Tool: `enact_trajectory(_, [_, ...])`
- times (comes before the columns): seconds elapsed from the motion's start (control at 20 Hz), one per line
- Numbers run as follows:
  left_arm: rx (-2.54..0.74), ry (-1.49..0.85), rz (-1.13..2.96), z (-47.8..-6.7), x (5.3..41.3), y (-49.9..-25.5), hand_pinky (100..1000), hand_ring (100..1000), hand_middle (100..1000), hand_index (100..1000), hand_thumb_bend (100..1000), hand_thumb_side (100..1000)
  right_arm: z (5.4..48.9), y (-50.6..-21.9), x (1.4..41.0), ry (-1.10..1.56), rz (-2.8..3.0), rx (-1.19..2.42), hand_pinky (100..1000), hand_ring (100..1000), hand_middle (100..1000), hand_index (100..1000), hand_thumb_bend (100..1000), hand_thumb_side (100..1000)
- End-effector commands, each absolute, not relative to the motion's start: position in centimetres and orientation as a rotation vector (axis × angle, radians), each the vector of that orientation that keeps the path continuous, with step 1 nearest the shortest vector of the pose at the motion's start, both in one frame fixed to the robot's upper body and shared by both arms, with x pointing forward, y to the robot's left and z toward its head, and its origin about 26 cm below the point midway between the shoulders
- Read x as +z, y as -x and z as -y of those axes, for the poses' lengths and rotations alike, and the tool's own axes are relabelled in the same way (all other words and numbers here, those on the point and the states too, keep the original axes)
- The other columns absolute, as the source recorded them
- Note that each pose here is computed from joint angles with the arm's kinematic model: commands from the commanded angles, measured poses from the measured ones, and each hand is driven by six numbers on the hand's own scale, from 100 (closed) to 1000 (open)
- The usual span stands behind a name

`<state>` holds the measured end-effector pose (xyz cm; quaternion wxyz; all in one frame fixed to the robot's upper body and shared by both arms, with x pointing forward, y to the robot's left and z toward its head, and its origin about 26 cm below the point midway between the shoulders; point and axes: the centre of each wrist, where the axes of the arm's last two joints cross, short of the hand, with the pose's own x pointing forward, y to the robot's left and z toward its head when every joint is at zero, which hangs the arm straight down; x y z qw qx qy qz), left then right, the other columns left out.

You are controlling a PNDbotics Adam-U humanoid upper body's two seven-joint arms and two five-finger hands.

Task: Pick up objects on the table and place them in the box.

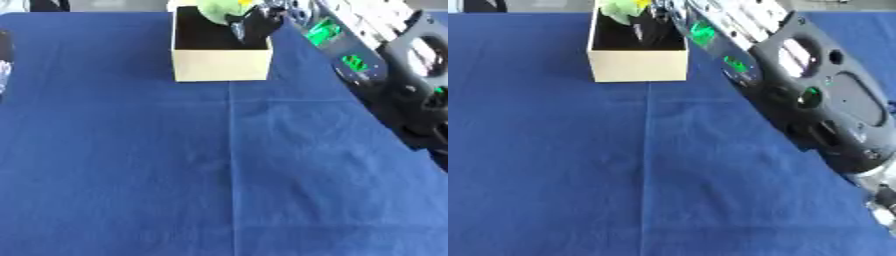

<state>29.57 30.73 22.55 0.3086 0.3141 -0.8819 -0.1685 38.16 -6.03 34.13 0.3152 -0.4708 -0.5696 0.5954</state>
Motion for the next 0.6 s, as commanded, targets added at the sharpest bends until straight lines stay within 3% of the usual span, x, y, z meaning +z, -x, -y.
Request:
enact_trajectory(0.05, [-0.462,-0.834,2.36,-30.6,23.4,-29.4,413,592,570,722,352,550,5.8,-40.0,34.8,1.299,1.491,1.494,902,796,742,829,100,100])
enact_trajectory(0.6, [-0.456,-0.826,2.359,-30.6,23.4,-29.4,413,592,570,721,352,549,5.8,-44.4,33.1,1.337,1.419,1.46,903,818,760,816,100,100])
